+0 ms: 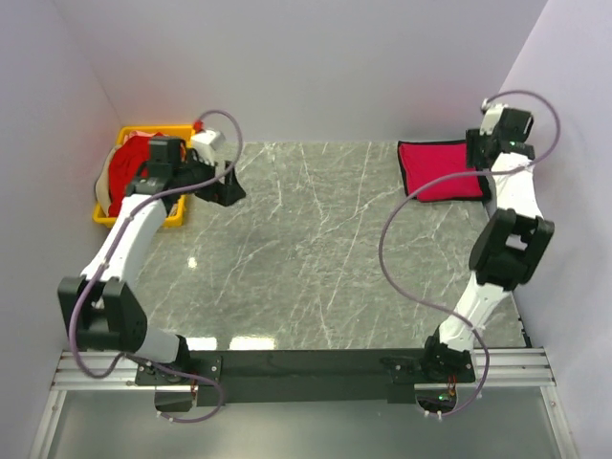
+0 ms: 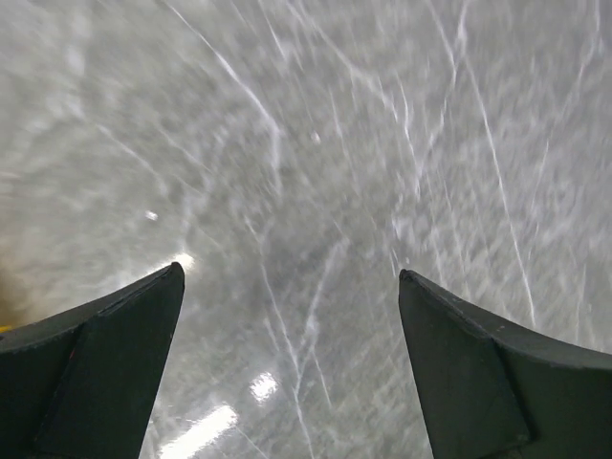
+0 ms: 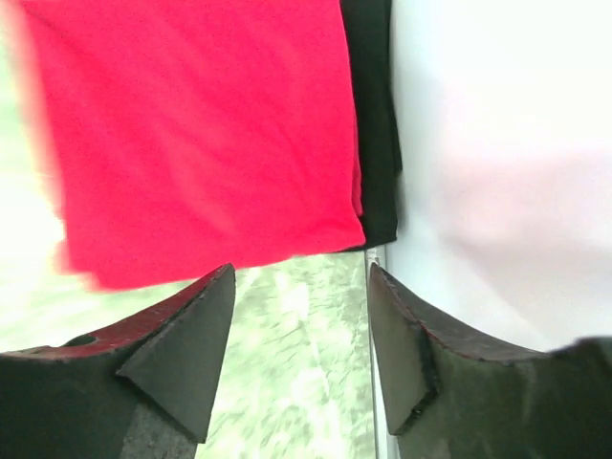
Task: Fold and stack the t-shirts
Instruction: Neatly place the folded tshirt to the corner
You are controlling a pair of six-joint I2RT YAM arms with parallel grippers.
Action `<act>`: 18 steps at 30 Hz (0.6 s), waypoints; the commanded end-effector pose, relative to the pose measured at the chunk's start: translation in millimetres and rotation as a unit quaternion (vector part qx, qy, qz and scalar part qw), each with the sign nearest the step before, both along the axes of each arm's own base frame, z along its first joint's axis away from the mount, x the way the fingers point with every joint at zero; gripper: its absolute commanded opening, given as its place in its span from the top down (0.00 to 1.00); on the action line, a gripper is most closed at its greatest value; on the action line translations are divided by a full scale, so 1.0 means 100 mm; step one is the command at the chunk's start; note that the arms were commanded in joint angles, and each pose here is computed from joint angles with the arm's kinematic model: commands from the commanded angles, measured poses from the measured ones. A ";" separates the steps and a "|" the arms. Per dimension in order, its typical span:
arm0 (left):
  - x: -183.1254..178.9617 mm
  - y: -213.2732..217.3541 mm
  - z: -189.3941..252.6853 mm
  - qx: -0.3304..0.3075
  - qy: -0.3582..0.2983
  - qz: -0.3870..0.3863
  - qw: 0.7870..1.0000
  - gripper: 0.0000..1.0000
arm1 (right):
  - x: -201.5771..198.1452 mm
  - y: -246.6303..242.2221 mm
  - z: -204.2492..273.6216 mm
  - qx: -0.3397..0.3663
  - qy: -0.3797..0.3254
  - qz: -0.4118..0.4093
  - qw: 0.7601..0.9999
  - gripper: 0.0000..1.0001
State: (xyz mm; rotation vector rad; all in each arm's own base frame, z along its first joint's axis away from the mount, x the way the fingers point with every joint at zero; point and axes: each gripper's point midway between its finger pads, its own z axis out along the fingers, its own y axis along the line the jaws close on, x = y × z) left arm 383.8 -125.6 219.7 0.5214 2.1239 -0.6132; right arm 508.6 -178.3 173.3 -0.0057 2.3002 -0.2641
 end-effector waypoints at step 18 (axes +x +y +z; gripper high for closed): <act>-0.38 0.37 -0.53 0.155 0.006 0.066 0.986 0.01 | -1.87 2.70 -0.01 0.066 0.010 0.272 0.960 0.31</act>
